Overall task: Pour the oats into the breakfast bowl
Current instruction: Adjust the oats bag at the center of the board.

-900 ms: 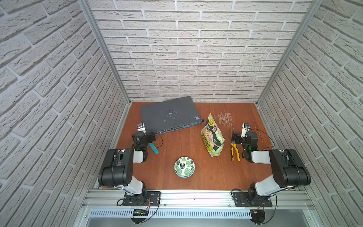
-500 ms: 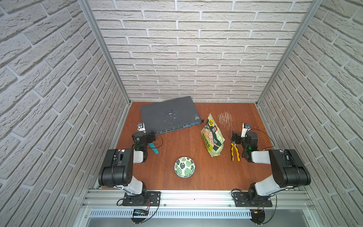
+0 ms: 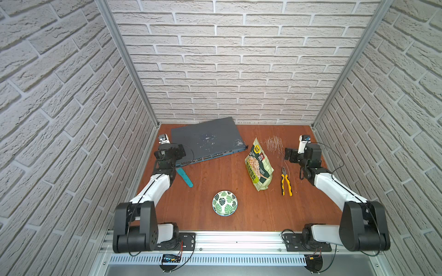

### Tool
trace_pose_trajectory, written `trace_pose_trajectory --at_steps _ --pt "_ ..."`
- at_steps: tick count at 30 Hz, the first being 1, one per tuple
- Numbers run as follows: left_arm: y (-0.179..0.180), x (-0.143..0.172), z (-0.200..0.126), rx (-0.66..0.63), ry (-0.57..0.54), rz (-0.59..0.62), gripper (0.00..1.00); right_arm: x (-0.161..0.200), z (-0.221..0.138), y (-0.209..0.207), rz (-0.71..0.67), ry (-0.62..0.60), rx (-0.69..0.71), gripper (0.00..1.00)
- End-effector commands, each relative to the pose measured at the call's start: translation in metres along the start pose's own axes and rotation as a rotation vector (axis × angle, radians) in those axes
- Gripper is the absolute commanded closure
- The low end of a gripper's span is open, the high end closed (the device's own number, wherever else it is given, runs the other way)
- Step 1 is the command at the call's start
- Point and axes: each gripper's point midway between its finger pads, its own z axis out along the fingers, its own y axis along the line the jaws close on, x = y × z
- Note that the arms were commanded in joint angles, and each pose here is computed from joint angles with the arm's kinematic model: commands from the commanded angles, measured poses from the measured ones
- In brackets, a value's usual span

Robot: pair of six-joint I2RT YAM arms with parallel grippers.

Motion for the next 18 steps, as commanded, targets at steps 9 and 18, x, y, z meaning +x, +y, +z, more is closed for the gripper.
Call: trace_pose_trajectory --at_steps 9,18 --pt "-0.099 0.029 -0.068 0.282 0.292 -0.146 0.02 0.015 -0.115 0.093 0.065 0.496 -0.342 0.02" --pt "-0.176 0.05 -0.077 0.444 0.361 -0.024 0.02 0.034 -0.138 0.144 -0.215 0.719 -0.352 0.15"
